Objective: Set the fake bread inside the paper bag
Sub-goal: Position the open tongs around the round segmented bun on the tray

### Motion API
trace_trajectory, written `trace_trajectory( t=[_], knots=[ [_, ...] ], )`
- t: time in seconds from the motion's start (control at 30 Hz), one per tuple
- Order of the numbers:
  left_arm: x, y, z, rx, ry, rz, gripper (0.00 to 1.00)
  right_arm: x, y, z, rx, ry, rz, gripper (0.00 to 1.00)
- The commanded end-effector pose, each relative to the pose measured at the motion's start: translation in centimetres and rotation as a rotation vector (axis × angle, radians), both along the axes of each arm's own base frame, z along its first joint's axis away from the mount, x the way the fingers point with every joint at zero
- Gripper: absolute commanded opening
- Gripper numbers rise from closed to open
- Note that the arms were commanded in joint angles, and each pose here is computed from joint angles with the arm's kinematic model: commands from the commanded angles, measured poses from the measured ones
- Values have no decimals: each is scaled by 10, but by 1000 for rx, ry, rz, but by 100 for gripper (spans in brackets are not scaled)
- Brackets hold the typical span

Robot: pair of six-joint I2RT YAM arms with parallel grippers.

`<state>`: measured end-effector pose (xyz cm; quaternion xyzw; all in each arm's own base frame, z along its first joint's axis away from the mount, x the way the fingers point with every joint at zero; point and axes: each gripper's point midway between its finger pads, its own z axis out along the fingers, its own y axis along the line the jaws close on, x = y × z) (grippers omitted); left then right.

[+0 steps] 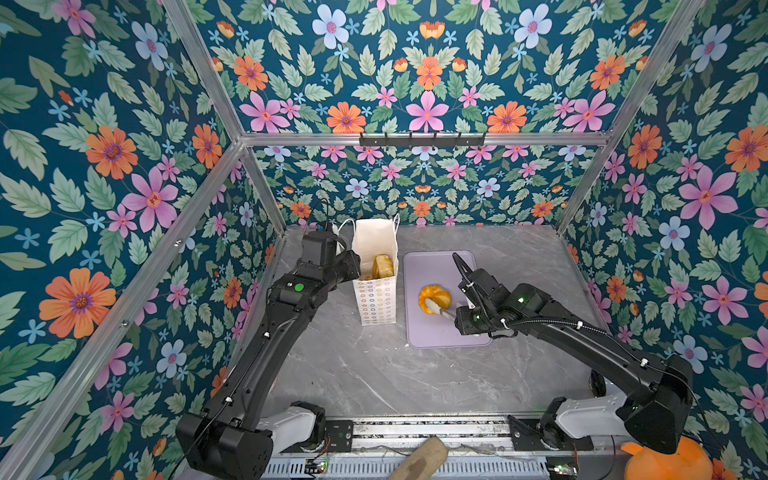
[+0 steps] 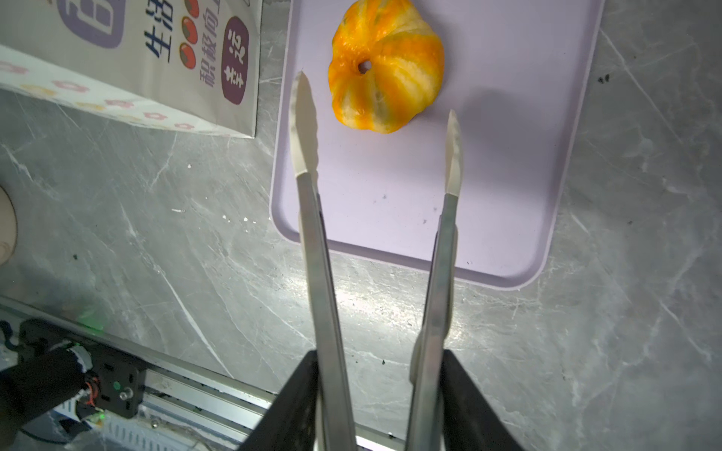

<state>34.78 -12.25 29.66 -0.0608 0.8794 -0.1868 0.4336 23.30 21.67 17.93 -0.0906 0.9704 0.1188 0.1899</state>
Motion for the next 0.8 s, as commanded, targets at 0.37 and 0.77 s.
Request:
trace_trajectory(
  t=[0.37,0.77],
  knots=[
    [1,0,3,0,-10,1,42,27,-6,-1,-181,-207,229,56],
    [2,1,-1,6,-1,1,42,42,4,-10,-228,-210,259,55]
  ],
)
